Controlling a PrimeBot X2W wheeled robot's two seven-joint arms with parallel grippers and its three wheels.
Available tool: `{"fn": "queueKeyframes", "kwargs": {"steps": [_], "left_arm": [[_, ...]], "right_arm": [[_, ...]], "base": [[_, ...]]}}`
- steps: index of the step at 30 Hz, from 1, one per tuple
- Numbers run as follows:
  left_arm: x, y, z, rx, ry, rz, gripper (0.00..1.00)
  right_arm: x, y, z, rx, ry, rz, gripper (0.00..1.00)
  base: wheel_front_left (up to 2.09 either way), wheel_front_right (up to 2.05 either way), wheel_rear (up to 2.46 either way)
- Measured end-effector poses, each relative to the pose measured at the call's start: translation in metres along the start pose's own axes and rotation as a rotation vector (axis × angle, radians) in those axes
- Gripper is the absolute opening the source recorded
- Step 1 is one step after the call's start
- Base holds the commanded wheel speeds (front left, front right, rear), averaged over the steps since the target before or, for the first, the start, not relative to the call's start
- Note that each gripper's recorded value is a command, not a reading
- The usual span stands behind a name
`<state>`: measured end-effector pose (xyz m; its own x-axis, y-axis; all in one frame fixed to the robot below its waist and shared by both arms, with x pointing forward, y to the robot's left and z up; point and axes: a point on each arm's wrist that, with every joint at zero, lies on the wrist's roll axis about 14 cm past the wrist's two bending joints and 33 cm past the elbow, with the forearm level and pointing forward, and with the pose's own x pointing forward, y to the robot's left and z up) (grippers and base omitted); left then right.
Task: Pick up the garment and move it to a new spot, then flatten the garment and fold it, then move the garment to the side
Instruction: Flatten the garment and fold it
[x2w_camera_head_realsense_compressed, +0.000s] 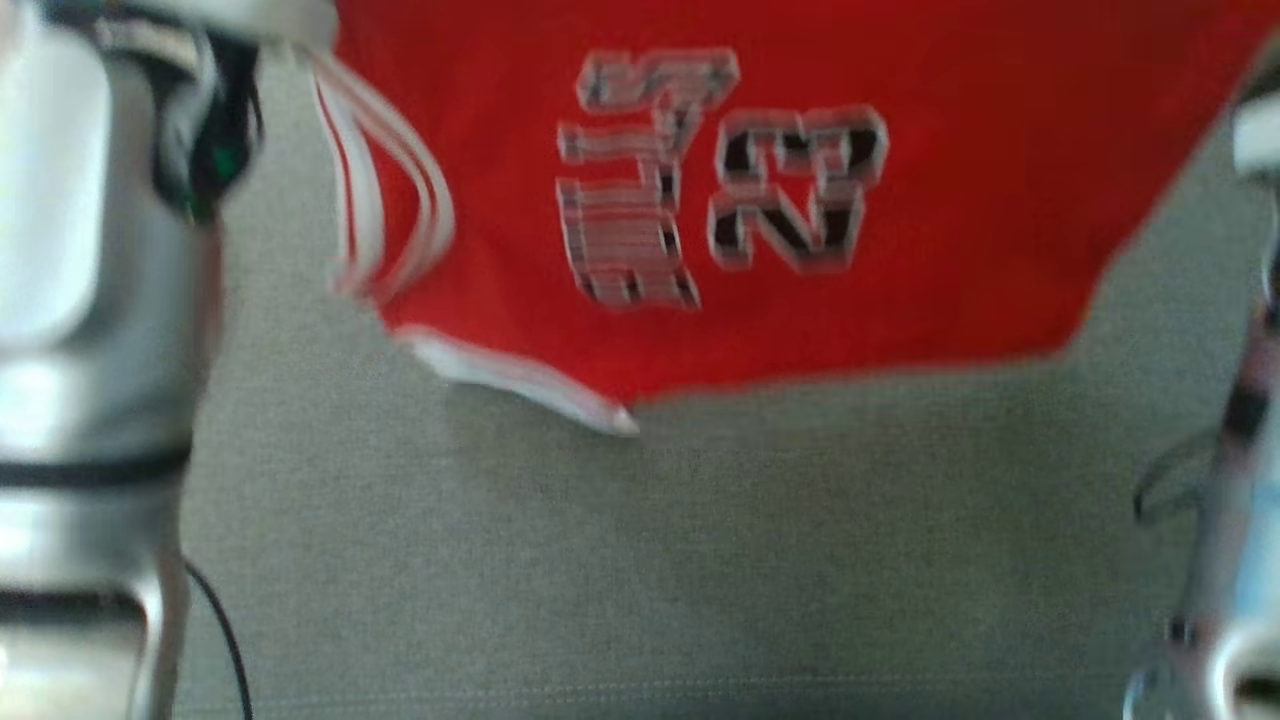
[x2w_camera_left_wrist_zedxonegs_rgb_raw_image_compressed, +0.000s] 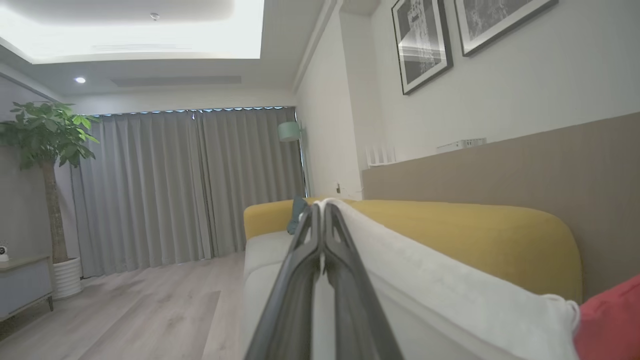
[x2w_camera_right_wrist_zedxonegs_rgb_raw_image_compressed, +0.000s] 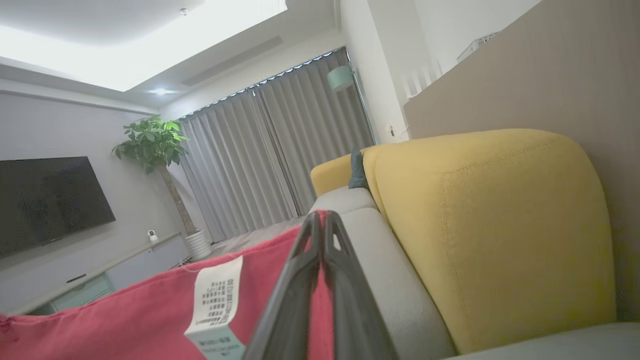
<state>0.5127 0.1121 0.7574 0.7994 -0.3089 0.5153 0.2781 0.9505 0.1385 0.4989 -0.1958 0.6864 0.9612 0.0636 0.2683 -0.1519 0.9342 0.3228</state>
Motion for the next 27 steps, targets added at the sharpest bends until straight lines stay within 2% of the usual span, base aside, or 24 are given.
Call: {"fn": "queueKeyframes", "kwargs": {"steps": [9,13,15,18,23,27], "left_arm": [[0.062,0.019,-0.010,0.029,-0.024,0.035,0.00],[0.080,0.032,-0.025,0.028,0.003,0.069,0.00],[0.080,0.038,-0.053,0.016,0.070,0.081,0.00],[0.062,0.037,-0.117,-0.042,0.218,0.102,0.00],[-0.002,0.025,-0.226,-0.155,0.481,0.136,0.00],[-0.049,0.019,-0.279,-0.226,0.622,0.182,0.00]], "right_arm": [[0.072,0.023,0.020,-0.025,-0.118,0.058,0.00],[0.097,0.032,0.001,-0.044,-0.095,0.085,0.00],[0.106,0.033,-0.027,-0.060,-0.032,0.091,0.00],[0.107,0.020,-0.087,-0.075,0.106,0.070,0.00],[0.091,-0.007,-0.175,-0.068,0.308,0.014,0.00],[0.072,-0.023,-0.224,-0.044,0.404,-0.026,0.00]], "base": [[0.00,0.00,0.00],[0.00,0.00,0.00],[0.00,0.00,0.00],[0.00,0.00,0.00],[0.00,0.00,0.00],[0.00,0.00,0.00]]}}
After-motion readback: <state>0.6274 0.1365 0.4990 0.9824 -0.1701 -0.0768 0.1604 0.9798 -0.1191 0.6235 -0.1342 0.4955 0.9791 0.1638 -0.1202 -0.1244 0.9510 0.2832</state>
